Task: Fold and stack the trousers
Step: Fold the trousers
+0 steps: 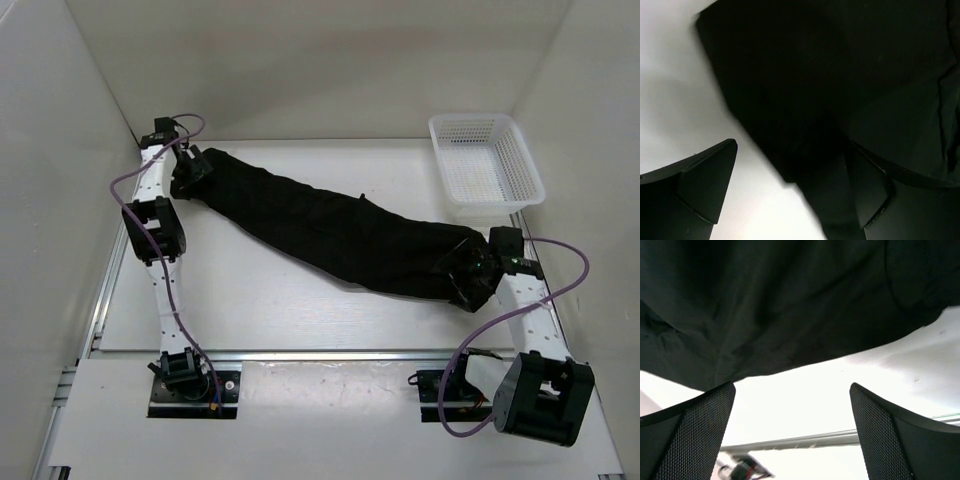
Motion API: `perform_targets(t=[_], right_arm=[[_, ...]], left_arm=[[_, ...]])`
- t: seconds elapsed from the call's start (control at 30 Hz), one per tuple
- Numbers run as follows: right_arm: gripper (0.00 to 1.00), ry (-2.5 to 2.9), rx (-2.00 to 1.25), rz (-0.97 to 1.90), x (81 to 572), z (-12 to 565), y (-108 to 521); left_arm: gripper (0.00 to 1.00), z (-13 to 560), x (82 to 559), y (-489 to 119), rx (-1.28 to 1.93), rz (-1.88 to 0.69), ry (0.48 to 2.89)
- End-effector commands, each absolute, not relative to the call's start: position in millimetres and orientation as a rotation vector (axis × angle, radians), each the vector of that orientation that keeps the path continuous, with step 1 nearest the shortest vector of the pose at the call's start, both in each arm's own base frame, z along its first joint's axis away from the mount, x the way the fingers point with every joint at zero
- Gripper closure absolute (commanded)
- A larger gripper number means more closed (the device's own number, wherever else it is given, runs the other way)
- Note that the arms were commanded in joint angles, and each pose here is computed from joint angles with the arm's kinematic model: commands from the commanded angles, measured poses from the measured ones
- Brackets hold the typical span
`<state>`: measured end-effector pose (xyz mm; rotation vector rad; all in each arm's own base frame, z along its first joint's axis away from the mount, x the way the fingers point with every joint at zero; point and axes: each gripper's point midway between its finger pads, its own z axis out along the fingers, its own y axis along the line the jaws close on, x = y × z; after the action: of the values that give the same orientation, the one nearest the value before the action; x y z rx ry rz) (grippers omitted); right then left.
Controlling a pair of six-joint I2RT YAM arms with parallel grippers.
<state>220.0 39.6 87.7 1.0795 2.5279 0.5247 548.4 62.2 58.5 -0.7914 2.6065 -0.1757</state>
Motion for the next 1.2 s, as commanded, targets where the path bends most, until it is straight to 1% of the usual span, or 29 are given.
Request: perform_targets(t=[0.0,0.2,0.27,0.3,0.33,0.4,0.43,0.47,0.53,0.57,0.63,0.67,0.73,0.77,0.8,0.83,0.87,0.9,0.93,0.97,1.0,1.03,1.07,1.13,1.17], right_arm=[[0.0,2.452,1.146,0.735,230,93,59],[0.0,2.392,1.228,0.807,249,77,61],[0.0,2.376,1.229,0.813,257,75,60],[0.0,2.362,1.231,0.778,263,77,54],[0.0,2.364,1.224,0.752,265,76,51],[0.07,2.373,1.236,0.687,270,68,43],[0.11,2.379,1.232,0.669,272,67,41],[0.22,2.401,1.258,0.639,270,58,38],[0.38,2.43,1.275,0.595,270,46,37],[0.54,2.426,1.271,0.596,273,44,37],[0.69,2.451,1.279,0.579,272,36,38],[0.87,2.454,1.266,0.577,274,34,37],[1.0,2.445,1.239,0.566,284,39,34],[1.0,2.448,1.218,0.55,287,40,31],[1.0,2.438,1.21,0.554,291,44,31],[1.0,2.439,1.191,0.552,294,49,30],[1.0,2.436,1.194,0.538,295,50,28],[1.0,2.46,1.189,0.528,290,48,28],[1.0,2.45,1.182,0.531,292,54,28],[1.0,2.45,1.166,0.515,290,56,26],[1.0,2.465,1.181,0.497,283,56,26],[1.0,2.463,1.179,0.498,278,58,27],[1.0,2.464,1.187,0.474,274,60,24],[1.0,2.477,1.204,0.439,256,62,23],[1.0,2.478,1.234,0.422,247,60,23]], left_arm=[[0.0,66,564,36,-0.728,-0.239,2.592],[0.02,39,560,33,-0.764,-0.214,2.638],[0.06,30,560,31,-0.766,-0.224,2.652],[0.12,30,565,29,-0.759,-0.243,2.644],[0.34,33,567,29,-0.77,-0.247,2.63],[0.67,37,574,28,-0.77,-0.27,2.608],[0.9,40,575,28,-0.767,-0.272,2.599],[0.9,47,576,28,-0.775,-0.276,2.585],[0.9,66,583,28,-0.757,-0.284,2.539],[0.9,85,585,31,-0.761,-0.276,2.497],[0.9,100,584,37,-0.764,-0.232,2.464],[0.9,120,582,39,-0.757,-0.224,2.432],[0.9,129,573,56,-0.795,-0.183,2.417],[0.9,133,568,56,-0.796,-0.183,2.419],[0.9,152,561,66,-0.812,-0.158,2.385],[0.9,141,546,79,-0.858,-0.115,2.414],[0.9,142,537,86,-0.88,-0.088,2.415],[0.9,158,526,92,-0.89,-0.07,2.392],[0.9,158,513,101,-0.91,-0.024,2.407],[0.9,141,492,111,-0.96,0.019,2.451],[0.9,138,480,116,-0.983,0.051,2.462],[0.9,149,468,117,-0.986,0.079,2.447],[0.9,130,445,121,-1.028,0.117,2.502],[0.9,134,418,125,-1.075,0.156,2.505],[0.9,115,394,129,-1.134,0.174,2.545]])
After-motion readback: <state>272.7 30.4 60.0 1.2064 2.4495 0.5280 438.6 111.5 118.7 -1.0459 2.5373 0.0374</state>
